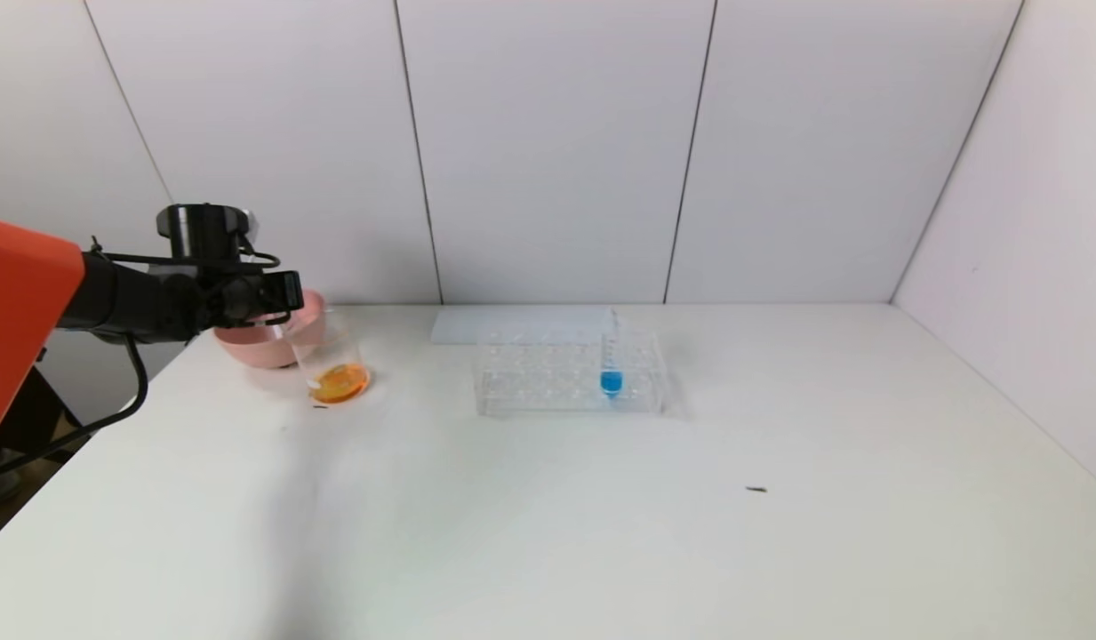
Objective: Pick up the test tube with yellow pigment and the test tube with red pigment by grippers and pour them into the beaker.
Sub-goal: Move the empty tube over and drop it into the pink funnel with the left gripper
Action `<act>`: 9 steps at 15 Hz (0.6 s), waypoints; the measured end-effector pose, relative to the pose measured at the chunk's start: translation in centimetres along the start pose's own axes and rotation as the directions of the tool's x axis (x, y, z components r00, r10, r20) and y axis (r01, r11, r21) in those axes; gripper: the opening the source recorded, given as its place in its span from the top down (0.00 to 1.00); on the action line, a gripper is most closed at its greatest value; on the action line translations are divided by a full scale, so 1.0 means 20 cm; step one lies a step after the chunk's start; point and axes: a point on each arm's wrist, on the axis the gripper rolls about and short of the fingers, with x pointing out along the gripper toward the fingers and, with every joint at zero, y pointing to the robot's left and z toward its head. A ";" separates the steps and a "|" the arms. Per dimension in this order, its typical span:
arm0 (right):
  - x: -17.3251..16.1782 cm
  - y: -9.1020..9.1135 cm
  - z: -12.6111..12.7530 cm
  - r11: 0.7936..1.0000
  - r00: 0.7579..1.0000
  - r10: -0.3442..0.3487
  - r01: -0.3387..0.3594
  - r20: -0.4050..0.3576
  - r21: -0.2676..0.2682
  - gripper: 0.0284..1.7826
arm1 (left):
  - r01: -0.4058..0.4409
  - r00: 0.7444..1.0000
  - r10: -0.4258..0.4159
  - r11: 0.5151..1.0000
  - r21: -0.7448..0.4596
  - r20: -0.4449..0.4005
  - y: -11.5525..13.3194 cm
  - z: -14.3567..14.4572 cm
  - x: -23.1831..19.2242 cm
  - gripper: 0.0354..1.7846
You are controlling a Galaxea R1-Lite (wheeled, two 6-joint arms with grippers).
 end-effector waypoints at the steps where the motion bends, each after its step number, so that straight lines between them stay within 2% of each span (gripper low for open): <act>1: 0.00 0.00 0.00 1.000 1.000 0.000 0.000 0.000 0.000 0.05 | -0.001 1.000 0.001 1.000 0.000 -0.002 0.00 0.00 0.00 0.75; 3: 0.00 0.00 0.00 1.000 1.000 0.000 0.000 0.000 0.000 0.05 | 0.000 1.000 0.000 1.000 -0.002 0.002 0.00 0.00 0.00 0.73; 5: 0.00 0.00 0.00 1.000 1.000 0.000 0.000 0.000 0.000 0.05 | 0.000 1.000 0.000 1.000 -0.003 0.007 0.00 0.01 0.00 0.66; 7: 0.00 0.00 0.00 1.000 1.000 0.000 0.000 0.000 0.000 0.05 | 0.000 1.000 0.000 1.000 -0.005 0.008 0.00 0.01 0.00 0.51; 9: 0.00 0.00 0.00 1.000 1.000 0.000 0.000 0.000 0.000 0.05 | -0.002 1.000 0.002 1.000 -0.006 0.012 0.00 0.02 -0.01 0.32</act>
